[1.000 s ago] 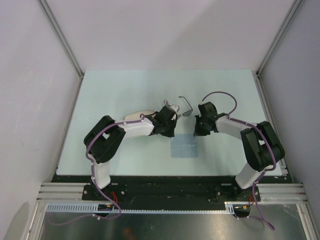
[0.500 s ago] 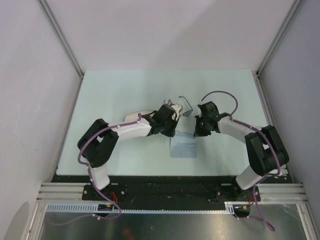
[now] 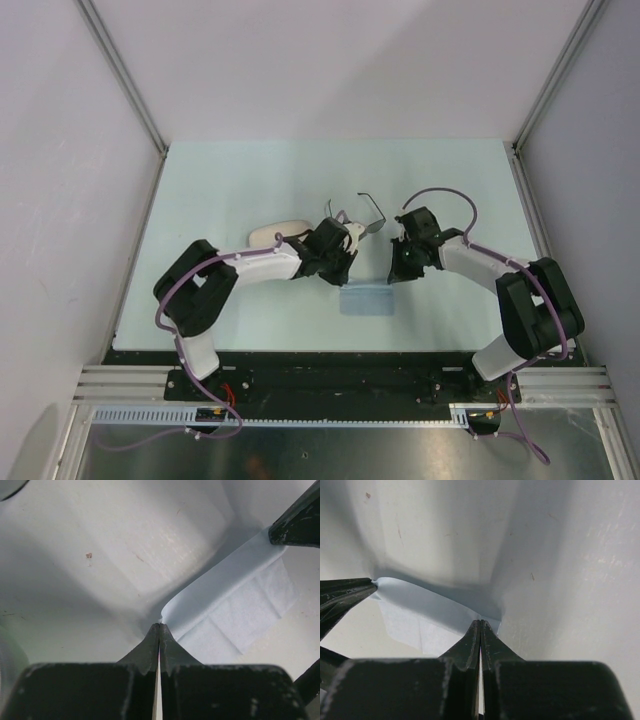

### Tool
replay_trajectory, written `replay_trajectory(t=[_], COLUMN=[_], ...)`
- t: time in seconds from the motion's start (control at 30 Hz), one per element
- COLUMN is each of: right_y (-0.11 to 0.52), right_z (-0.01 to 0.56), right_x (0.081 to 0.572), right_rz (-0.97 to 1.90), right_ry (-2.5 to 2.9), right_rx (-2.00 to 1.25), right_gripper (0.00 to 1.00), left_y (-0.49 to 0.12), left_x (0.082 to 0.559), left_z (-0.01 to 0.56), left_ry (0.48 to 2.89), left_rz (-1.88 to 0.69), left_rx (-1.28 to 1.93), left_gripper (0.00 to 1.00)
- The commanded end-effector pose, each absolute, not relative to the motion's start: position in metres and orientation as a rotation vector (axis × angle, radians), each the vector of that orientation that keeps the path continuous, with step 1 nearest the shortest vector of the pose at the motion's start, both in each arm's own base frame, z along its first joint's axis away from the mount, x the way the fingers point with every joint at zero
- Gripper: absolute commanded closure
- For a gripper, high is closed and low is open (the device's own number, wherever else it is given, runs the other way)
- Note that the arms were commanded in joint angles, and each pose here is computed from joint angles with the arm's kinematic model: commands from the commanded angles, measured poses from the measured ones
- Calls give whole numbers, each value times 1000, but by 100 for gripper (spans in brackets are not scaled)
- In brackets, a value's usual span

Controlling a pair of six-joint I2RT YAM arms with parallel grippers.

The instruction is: Organize the sunglasses

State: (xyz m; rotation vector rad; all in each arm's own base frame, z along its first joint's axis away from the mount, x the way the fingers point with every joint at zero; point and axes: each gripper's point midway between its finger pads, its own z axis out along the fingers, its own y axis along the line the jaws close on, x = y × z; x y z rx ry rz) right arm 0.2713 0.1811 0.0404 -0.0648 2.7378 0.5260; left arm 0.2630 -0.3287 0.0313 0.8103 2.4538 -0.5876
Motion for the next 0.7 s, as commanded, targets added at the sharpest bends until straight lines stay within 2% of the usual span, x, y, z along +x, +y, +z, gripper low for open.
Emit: replay_trajectory(t=[0.0,0.47,0.67], right_y=[183,182,182], right_z=[46,41,36], right_x=[258,240,232], right_rz=[552,543,555], right_ry=[2750,2802,2850], right_rx=[-100,-125,-116], right_gripper=[100,100,100], left_y=[-336,-343,-342], left_x=[259,226,221], left_z=[56,51,46], left_ry=[2343,2351,2363], left_rz=[-644,-772,-752], left_rx=[903,1013,1015], left_gripper=[100,99,100])
